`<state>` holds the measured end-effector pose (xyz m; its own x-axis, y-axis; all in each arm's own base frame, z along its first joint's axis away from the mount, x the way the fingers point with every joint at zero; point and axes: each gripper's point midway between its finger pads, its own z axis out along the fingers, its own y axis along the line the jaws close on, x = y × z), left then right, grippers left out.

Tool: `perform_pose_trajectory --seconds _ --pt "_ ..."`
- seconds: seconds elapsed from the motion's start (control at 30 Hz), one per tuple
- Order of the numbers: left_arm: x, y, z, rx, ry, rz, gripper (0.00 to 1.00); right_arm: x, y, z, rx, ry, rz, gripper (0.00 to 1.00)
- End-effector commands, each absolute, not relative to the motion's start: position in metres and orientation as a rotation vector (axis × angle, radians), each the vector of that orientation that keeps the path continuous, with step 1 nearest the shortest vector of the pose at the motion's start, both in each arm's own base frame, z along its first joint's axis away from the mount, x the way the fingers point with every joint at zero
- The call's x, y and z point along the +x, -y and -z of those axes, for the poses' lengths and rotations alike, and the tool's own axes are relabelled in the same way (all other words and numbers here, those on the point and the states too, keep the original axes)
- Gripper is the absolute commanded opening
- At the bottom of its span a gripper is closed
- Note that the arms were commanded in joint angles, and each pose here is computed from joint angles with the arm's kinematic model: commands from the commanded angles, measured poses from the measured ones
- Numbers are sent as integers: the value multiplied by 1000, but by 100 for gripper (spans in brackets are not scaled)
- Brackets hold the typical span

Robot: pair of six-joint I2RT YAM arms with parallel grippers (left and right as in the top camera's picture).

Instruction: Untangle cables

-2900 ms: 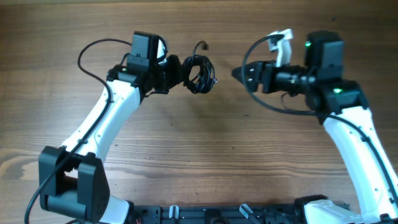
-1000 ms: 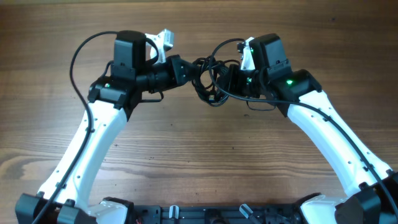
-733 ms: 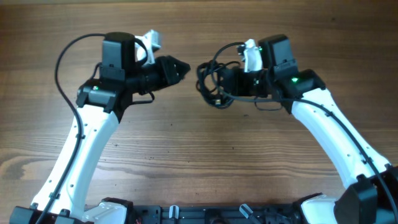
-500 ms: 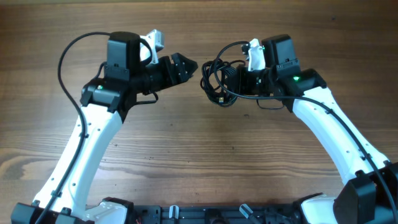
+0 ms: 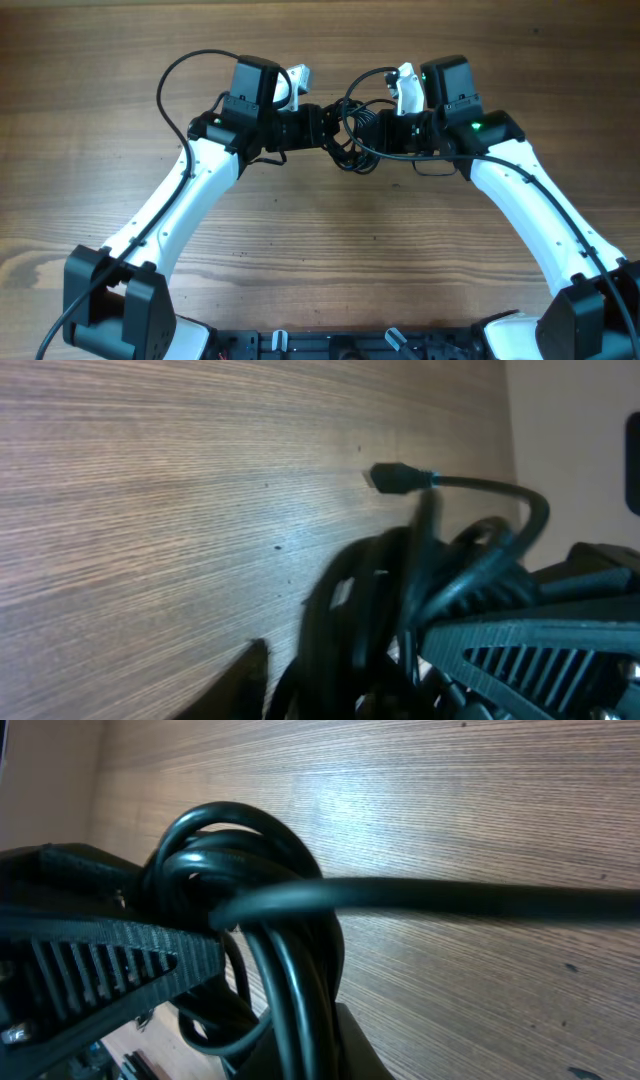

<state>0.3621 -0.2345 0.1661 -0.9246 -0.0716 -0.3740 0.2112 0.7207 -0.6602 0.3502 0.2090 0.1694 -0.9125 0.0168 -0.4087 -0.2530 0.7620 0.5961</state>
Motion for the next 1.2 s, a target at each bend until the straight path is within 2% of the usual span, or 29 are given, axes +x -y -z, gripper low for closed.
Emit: perform_pose_trajectory --seconds 0.0,0.13,0.2,0.3,0.33,0.43,0.5,0.53,0.57,0.63,0.83,0.9,0.93,1.0,1.07,1.17 --pt "366 237 -168 130 -2541 1024 19 346 -218 -176 -230 -2544 -1019 4" --pt "362 237 -164 128 -2565 1022 4 347 -218 -176 -215 -2546 -1023 4" --pt "364 238 -165 126 -2555 1026 4 348 -213 -172 -168 -2571 -981 4" --pt "374 230 -169 3 -2547 1048 4 352 -165 -140 219 -2709 -628 4" --pt "379 221 -168 -70 -2551 1050 4 348 -143 -130 362 -2736 -474 4" --pt "390 191 -160 -364 -2579 1006 4 342 -117 -121 461 -2752 -281 8" --pt "392 182 -157 -518 -2585 1009 4 342 -123 -122 408 -2758 -319 18" --pt "393 179 -157 -625 -2581 1030 4 344 -142 -128 203 -2757 -433 40" --pt "392 179 -156 -753 -2577 1056 4 339 -175 -141 -100 -2719 -663 54" --pt "386 178 -152 -1020 -2572 1089 4 337 -188 -157 -147 -2697 -779 59" --pt "378 176 -146 -1558 -2478 1125 4 338 -231 -218 -163 -2559 -1022 58" --pt "377 176 -146 -1656 -2446 1131 4 335 -243 -218 -143 -2564 -1020 53" --pt "377 176 -146 -1704 -2429 1132 4 336 -244 -212 -39 -2590 -963 48" --pt "376 177 -146 -1774 -2406 1138 4 340 -244 -205 109 -2604 -882 30" --pt "374 180 -147 -1791 -2412 1162 4 343 -253 -202 116 -2591 -864 25" --pt "372 181 -147 -1792 -2423 1170 4 349 -266 -199 85 -2567 -891 24"
